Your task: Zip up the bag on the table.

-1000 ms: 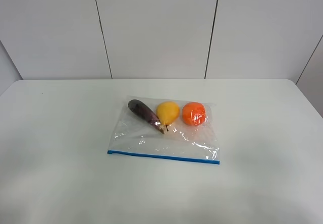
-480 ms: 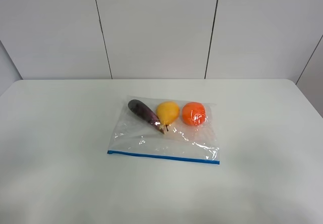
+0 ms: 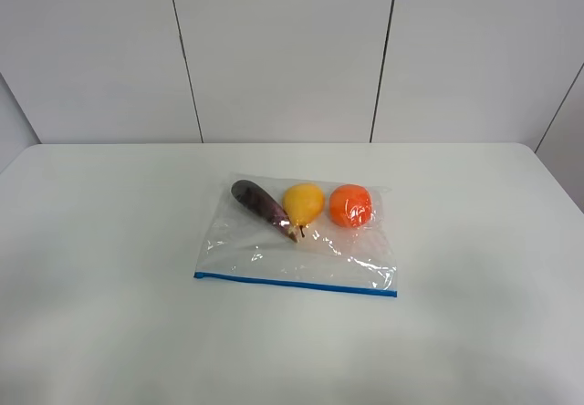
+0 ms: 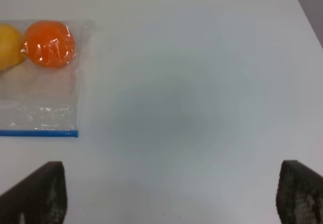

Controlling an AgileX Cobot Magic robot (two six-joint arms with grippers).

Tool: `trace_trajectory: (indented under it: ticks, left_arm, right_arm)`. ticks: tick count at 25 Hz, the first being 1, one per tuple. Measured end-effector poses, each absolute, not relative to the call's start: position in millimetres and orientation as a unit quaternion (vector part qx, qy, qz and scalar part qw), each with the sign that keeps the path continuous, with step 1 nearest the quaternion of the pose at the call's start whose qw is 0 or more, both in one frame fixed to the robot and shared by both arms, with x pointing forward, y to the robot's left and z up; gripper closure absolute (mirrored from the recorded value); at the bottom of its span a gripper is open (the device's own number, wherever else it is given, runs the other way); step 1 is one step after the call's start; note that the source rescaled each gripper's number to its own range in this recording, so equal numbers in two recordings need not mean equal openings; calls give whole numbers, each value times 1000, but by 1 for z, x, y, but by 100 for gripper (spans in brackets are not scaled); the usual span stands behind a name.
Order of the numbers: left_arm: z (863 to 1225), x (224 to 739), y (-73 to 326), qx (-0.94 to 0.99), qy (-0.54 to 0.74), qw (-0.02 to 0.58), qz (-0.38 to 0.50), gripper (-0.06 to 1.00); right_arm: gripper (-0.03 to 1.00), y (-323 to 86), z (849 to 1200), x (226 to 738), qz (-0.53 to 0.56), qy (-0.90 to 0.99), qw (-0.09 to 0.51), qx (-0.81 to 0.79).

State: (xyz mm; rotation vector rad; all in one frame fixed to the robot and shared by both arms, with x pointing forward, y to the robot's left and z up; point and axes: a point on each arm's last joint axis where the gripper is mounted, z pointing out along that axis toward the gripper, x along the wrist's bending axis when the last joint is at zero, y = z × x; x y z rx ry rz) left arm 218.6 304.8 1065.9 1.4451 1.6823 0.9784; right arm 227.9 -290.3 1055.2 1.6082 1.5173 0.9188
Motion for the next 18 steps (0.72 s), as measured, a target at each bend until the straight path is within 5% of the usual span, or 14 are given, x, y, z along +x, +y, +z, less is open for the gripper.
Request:
trace_trajectory:
  ticks: [18]
  left_arm:
    - [1066, 219, 305, 558, 650, 351, 378, 26]
  right_arm:
    - [-1, -290, 1055, 228, 359, 590, 365, 624]
